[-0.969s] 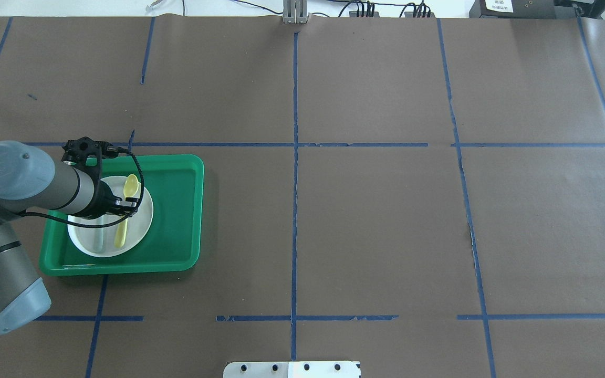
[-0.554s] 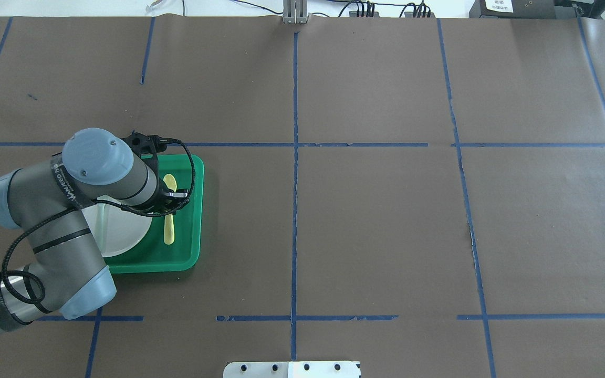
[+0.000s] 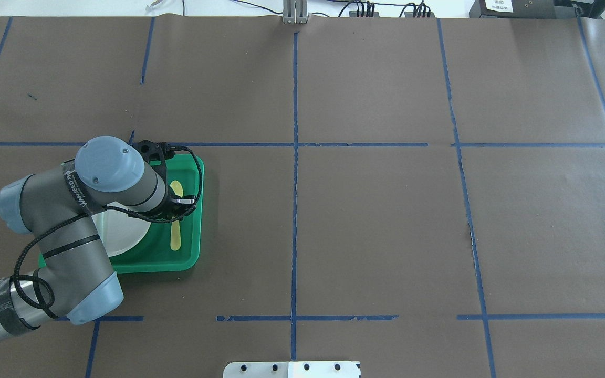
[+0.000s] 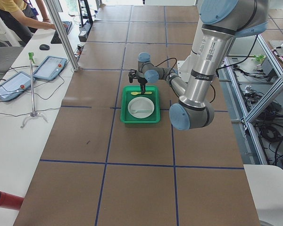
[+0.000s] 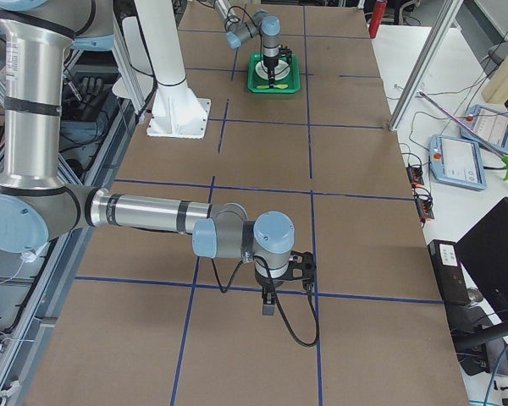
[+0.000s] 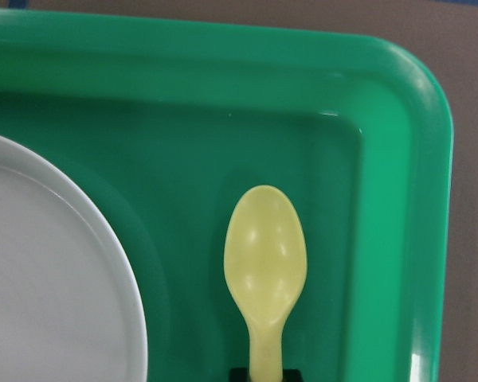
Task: Place spoon
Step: 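Carry the spoon off the plate and lower it onto the tray beside the plate, then open the left gripper and raise it away from the tray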
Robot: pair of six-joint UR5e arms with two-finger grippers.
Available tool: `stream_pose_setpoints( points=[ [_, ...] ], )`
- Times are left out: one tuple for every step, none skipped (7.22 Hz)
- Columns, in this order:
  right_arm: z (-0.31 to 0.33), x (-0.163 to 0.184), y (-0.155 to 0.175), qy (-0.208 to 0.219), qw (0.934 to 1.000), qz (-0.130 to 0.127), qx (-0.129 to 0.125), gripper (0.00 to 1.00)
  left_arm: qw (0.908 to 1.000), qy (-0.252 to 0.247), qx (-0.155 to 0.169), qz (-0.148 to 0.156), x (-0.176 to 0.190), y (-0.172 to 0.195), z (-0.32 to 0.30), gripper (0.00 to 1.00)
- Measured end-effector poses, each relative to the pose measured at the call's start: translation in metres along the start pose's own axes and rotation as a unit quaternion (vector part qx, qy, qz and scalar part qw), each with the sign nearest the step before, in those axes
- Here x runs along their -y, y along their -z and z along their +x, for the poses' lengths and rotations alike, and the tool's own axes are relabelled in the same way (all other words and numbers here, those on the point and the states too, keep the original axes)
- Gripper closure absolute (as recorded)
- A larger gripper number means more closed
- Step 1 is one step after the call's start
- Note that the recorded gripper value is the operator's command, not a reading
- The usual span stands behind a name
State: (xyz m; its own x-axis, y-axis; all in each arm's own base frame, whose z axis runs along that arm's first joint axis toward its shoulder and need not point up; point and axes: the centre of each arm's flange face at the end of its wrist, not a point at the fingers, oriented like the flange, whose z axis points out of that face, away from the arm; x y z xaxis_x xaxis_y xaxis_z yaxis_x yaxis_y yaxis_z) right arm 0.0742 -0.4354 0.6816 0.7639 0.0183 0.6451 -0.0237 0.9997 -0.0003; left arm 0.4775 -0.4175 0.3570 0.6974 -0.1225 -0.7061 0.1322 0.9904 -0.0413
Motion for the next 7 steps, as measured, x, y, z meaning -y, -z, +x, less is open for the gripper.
stream_pose_setpoints(
  points=[
    [0.0, 0.0, 0.0, 0.0, 1.0, 0.0, 0.0, 0.0, 1.0, -0.002, -0.001, 0.001, -0.001, 0.001, 0.0, 0.44],
    [0.0, 0.0, 0.0, 0.0, 1.0, 0.0, 0.0, 0.0, 1.0, -0.007, -0.004, 0.002, -0.002, 0.006, 0.0, 0.38],
    [0.0, 0.0, 0.0, 0.0, 1.0, 0.0, 0.0, 0.0, 0.9998, -0.017, -0.012, 0.006, -0.001, 0.017, 0.001, 0.1],
    [0.0, 0.0, 0.0, 0.0, 1.0, 0.0, 0.0, 0.0, 0.9989, -0.037, -0.022, 0.02, 0.011, 0.038, -0.005, 0.0],
    [0.0, 0.0, 0.0, 0.0, 1.0, 0.0, 0.0, 0.0, 0.9975, -0.053, -0.027, 0.037, 0.032, 0.062, -0.024, 0.0],
    [0.0, 0.0, 0.0, 0.0, 1.0, 0.0, 0.0, 0.0, 0.9966, -0.065, -0.026, 0.043, 0.053, 0.08, -0.055, 0.0],
    [0.0, 0.0, 0.0, 0.0, 1.0, 0.0, 0.0, 0.0, 0.995, -0.088, -0.019, 0.043, 0.077, 0.095, -0.1, 0.0]
  ],
)
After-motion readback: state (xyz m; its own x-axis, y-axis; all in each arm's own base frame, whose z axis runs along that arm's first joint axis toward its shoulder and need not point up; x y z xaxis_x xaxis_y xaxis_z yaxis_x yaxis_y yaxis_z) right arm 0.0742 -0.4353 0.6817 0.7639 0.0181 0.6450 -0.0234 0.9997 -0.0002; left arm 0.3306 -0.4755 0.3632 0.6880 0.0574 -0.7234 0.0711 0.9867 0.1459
